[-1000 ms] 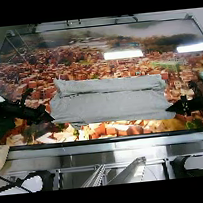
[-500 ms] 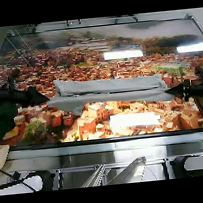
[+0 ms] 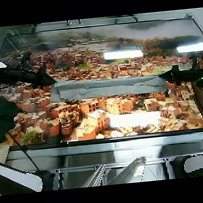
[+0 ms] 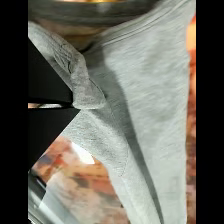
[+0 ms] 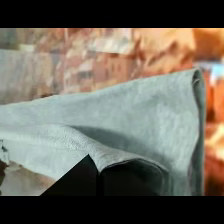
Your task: Fold the shirts.
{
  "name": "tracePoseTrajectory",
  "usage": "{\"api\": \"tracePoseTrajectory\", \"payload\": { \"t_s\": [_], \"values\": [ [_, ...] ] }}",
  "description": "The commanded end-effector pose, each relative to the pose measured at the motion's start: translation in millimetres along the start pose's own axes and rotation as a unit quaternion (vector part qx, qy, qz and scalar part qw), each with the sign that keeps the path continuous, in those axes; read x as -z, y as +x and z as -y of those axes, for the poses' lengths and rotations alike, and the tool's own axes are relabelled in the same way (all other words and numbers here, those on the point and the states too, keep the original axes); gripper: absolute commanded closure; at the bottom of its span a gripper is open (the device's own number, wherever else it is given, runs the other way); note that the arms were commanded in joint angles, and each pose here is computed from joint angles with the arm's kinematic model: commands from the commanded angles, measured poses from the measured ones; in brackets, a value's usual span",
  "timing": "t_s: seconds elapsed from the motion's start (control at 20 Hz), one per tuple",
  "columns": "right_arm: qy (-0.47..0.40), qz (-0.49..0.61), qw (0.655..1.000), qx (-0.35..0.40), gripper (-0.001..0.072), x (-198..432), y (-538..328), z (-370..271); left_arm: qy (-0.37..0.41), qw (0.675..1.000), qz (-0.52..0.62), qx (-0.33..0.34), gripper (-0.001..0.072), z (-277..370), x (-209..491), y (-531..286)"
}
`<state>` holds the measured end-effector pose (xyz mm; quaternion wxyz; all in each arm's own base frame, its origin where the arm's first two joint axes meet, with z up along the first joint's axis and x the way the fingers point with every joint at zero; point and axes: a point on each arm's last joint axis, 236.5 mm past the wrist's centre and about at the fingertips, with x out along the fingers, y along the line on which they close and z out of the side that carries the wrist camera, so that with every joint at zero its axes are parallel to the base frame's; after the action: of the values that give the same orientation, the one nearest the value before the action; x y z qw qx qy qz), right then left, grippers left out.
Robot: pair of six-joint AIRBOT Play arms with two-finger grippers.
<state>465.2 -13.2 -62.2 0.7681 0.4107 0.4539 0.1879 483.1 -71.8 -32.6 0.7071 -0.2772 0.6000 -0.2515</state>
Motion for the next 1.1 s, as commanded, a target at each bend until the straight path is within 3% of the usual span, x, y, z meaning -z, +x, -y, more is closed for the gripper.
{"api": "tracePoseTrajectory", "payload": {
  "t_s": [0.0, 0.1, 0.15, 0.2, 0.25, 0.4, 0.45, 0.5, 0.6, 0.65, 0.75, 0.8, 0.85, 0.9, 1.0, 1.05],
  "values": [
    [-0.005, -0.013, 1.000, 0.011, 0.0691, 4.7, 23.0, 25.2, -0.015, 1.000, -0.016, -0.009, 0.0706, -24.4, -19.8, 29.6],
    [-0.012, -0.021, 1.000, 0.017, 0.0691, 9.0, 24.4, 30.4, -0.005, 1.000, -0.011, -0.008, 0.0712, -27.8, -33.2, 32.1],
    [-0.014, -0.026, 1.000, 0.011, 0.0662, 11.1, 23.7, 27.2, 0.001, 1.000, -0.016, -0.005, 0.0677, -26.2, -34.6, 31.3],
    [-0.018, -0.035, 0.999, 0.000, 0.0484, 13.9, 20.9, 20.8, 0.003, 1.000, -0.023, -0.001, 0.0466, -22.2, -35.6, 28.4],
    [-0.030, -0.050, 0.998, -0.014, 0.0325, 17.3, 14.3, 12.3, 0.008, 1.000, -0.030, 0.004, 0.0352, -15.0, -36.3, 22.7],
    [-0.068, -0.079, 0.995, 0.014, 0.0316, 7.7, -24.3, 14.5, 0.038, 0.999, -0.003, 0.003, 0.0169, 4.5, -52.9, -12.9],
    [-0.066, -0.073, 0.994, 0.050, 0.0258, -1.0, -36.8, 28.0, 0.042, 0.999, 0.015, -0.001, 0.0143, 9.1, -58.7, -23.8],
    [-0.048, -0.061, 0.993, 0.087, 0.0118, -9.1, -46.5, 44.0, 0.041, 0.999, 0.033, -0.004, 0.0144, 11.8, -62.1, -33.5],
    [-0.033, -0.062, 0.991, 0.112, 0.0098, -8.0, -48.0, 60.9, 0.030, 0.998, 0.057, -0.010, 0.0146, 13.9, -61.0, -42.7],
    [-0.030, -0.071, 0.991, 0.109, 0.0098, -3.4, -41.6, 63.2, 0.026, 0.998, 0.059, -0.011, 0.0183, 16.0, -57.8, -42.4],
    [-0.027, -0.092, 0.990, 0.101, 0.0099, 7.0, -21.2, 63.2, 0.028, 0.999, 0.046, -0.008, 0.0544, 22.1, -49.4, -33.5],
    [-0.026, -0.102, 0.990, 0.093, 0.0099, 12.3, -8.8, 59.9, 0.032, 0.999, 0.034, -0.006, 0.0654, 27.5, -44.4, -24.9],
    [-0.027, -0.109, 0.990, 0.088, 0.0100, 16.6, 2.8, 56.8, 0.037, 0.999, 0.025, -0.004, 0.0694, 34.1, -40.3, -16.1],
    [-0.029, -0.114, 0.990, 0.079, 0.0148, 19.9, 12.9, 50.2, 0.046, 0.999, 0.014, -0.001, 0.0693, 44.2, -35.9, -4.8],
    [-0.050, -0.113, 0.991, 0.048, 0.0161, 20.6, 32.3, 25.5, 0.075, 0.997, -0.009, 0.003, 0.0693, 68.2, -25.3, 19.2],
    [-0.057, -0.113, 0.991, 0.037, 0.0338, 20.9, 38.5, 15.8, 0.088, 0.996, -0.020, 0.005, 0.0693, 81.5, -19.5, 31.5]
  ]
}}
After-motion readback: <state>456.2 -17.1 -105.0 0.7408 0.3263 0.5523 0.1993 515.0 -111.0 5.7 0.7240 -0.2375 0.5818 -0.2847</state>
